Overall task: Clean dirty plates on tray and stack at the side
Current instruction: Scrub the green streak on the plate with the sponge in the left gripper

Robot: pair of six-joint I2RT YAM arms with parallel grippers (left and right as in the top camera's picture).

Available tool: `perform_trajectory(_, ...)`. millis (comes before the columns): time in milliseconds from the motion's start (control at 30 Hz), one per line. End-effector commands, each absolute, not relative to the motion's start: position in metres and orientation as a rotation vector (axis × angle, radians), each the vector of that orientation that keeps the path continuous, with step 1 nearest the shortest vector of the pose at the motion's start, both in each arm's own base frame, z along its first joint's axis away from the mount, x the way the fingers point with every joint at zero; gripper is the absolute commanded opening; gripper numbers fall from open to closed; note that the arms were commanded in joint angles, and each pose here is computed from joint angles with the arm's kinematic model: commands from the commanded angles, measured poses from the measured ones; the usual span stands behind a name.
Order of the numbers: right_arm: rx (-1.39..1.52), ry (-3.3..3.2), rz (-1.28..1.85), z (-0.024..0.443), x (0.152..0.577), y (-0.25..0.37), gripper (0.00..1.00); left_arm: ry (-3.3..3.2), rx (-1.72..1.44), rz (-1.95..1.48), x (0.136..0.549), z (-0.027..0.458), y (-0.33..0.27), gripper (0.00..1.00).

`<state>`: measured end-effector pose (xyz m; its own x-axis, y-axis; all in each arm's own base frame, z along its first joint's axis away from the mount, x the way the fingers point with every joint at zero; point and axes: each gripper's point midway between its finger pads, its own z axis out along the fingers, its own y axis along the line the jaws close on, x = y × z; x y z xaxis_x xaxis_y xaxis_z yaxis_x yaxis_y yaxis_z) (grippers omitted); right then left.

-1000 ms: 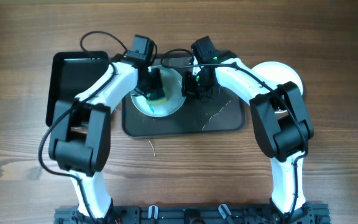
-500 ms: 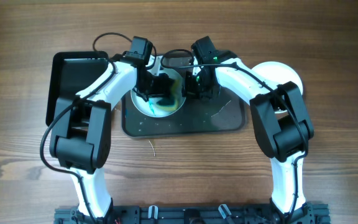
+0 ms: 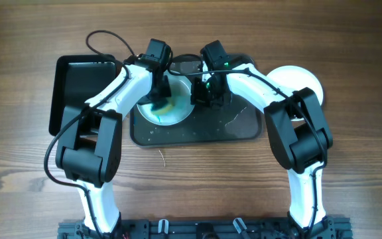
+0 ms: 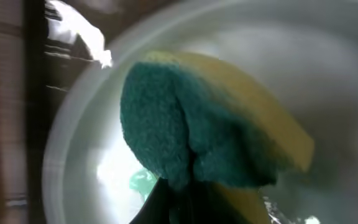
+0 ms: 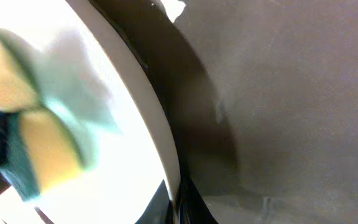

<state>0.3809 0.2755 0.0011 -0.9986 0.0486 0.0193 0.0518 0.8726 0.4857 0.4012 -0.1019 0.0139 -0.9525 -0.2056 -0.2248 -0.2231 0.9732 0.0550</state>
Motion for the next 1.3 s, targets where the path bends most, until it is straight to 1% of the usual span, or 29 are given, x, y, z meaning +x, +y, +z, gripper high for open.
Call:
perform_trajectory(0,-0.084,-2.995,-0.689,-0.025,0.365,0.263,0.04,2.763,-0.432,0.539,0.405,0.015,-0.039,0.04)
perform_trajectory(133,-0.085,-2.995,-0.689,-0.025,0.365,0.263,0.04,2.770,-0.411,0.533,0.405,0.014,-0.042,0.04)
perform_trajectory(200,-0.084,-2.995,-0.689,-0.025,0.365,0.263,0.04,2.821,-0.330,0.459,0.403,0.010,-0.057,0.04)
perform_trajectory(233,-0.084,-2.995,-0.689,-0.025,0.365,0.263,0.04,2.870,-0.268,0.361,0.400,0.006,-0.072,0.04)
perform_trajectory(333,-0.084,-2.995,-0.689,-0.025,0.365,0.263,0.04,2.999,-0.018,-0.076,0.389,-0.002,-0.132,0.04)
perform_trajectory(367,-0.084,-2.995,-0.689,-0.025,0.365,0.263,0.04,3.020,0.101,-0.327,0.381,0.001,-0.162,0.04)
perform_trajectory(467,-0.078,-2.996,-0.689,-0.025,0.365,0.263,0.04,2.966,0.271,-0.834,0.367,0.022,-0.215,0.04)
perform_trajectory(533,-0.079,-2.996,-0.689,-0.025,0.365,0.263,0.04,2.942,0.278,-0.886,0.369,0.025,-0.221,0.04)
perform_trajectory(600,-0.078,-2.996,-0.689,-0.025,0.365,0.263,0.04,2.923,0.278,-0.871,0.374,0.025,-0.220,0.04)
perform_trajectory(667,-0.079,-2.996,-0.689,-0.025,0.365,0.263,0.05,2.919,0.232,-0.783,0.384,0.021,-0.212,0.04)
perform_trajectory(767,-0.075,-2.996,-0.689,-0.025,0.365,0.263,0.04,2.936,-0.037,-0.442,0.403,0.008,-0.173,0.04)
perform_trajectory(833,-0.074,-2.996,-0.690,-0.025,0.365,0.263,0.04,2.894,-0.205,-0.152,0.415,0.003,-0.138,0.04)
perform_trajectory(967,-0.075,-2.997,-0.690,-0.025,0.365,0.263,0.05,2.799,-0.310,0.190,0.423,0.007,-0.094,0.04)
perform_trajectory(1100,-0.077,-2.997,-0.691,-0.025,0.366,0.263,0.04,2.769,-0.387,0.375,0.414,0.011,-0.072,0.04)
perform_trajectory(1267,-0.076,-2.998,-0.694,-0.025,0.366,0.264,0.04,2.840,-0.342,0.379,0.397,0.007,-0.083,0.04)
